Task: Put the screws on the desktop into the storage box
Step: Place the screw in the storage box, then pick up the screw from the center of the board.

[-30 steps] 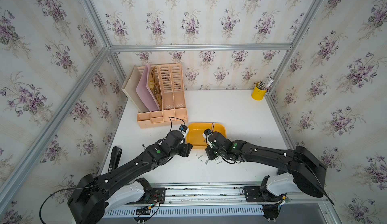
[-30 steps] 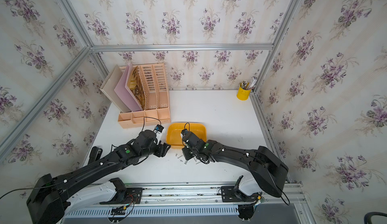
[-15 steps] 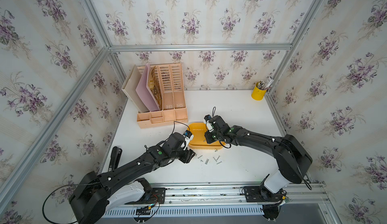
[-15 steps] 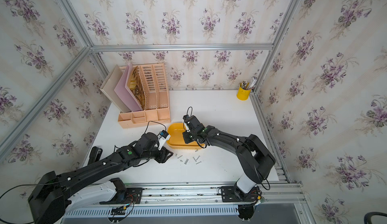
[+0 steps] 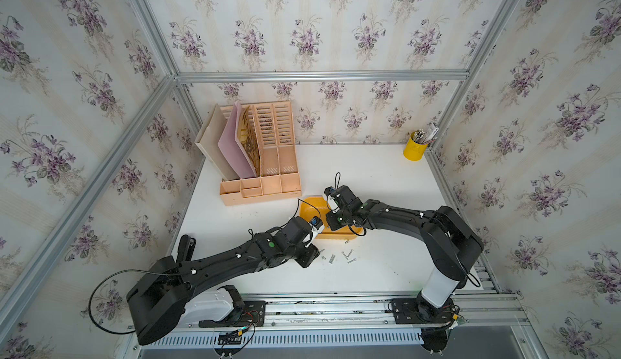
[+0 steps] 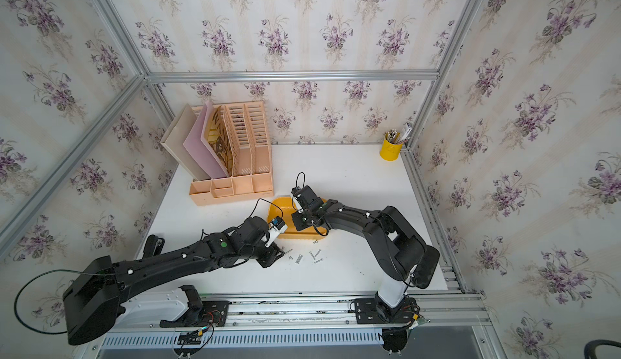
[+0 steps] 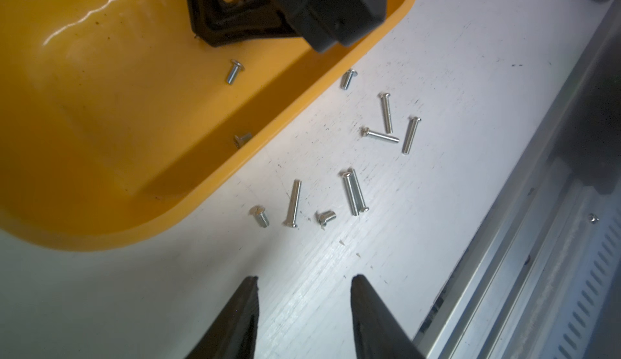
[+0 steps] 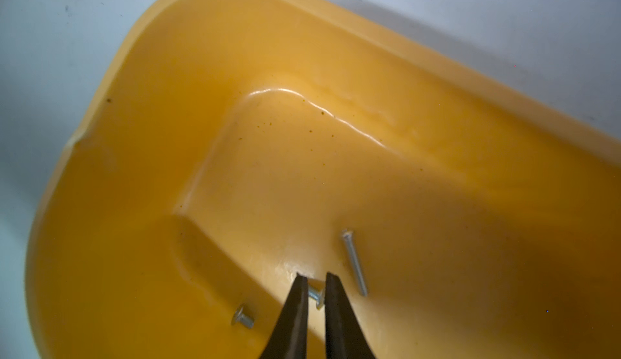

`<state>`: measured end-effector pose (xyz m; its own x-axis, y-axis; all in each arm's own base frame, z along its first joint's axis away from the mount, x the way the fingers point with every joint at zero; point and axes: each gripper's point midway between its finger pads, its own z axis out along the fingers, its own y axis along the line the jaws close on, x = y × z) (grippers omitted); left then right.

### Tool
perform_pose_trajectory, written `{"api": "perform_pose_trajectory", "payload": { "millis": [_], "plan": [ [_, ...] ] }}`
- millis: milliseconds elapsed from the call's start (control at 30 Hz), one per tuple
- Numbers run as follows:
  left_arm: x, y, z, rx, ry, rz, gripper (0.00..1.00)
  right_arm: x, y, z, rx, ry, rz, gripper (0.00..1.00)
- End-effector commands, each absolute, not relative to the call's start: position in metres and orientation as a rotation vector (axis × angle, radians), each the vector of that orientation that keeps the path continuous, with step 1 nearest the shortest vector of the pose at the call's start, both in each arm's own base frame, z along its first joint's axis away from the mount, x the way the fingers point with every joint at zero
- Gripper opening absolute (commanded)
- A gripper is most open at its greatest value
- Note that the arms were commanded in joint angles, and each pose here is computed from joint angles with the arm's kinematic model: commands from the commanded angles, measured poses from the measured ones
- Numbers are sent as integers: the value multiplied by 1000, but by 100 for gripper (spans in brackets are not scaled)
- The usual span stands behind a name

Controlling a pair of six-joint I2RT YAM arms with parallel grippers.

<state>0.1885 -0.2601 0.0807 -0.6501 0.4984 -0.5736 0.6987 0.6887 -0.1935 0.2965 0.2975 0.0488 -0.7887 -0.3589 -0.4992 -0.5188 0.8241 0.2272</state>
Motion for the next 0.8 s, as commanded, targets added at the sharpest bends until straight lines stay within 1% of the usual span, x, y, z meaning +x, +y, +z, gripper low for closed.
{"api": "perform_pose_trajectory", "payload": {
  "millis": [0,100,200,367,467,533,767],
  "plan": [
    [197,-264,80,960,2392,-504,46,297,296,54,-642,2549,546,20],
    [197,-269,73,991,2407,-501,45,297,289,62,-619,2532,555,21],
    [199,-270,64,990,2423,-491,43,296,288,80,-588,2489,616,22],
    [200,-275,61,995,2418,-479,42,294,287,109,-579,2430,653,22],
    [203,-277,62,997,2410,-455,42,293,283,117,-571,2413,649,22],
    [203,-279,53,1021,2438,-442,39,292,281,121,-560,2405,649,22],
    [198,-288,37,1089,2492,-423,37,288,269,134,-527,2379,626,22]
  ]
}}
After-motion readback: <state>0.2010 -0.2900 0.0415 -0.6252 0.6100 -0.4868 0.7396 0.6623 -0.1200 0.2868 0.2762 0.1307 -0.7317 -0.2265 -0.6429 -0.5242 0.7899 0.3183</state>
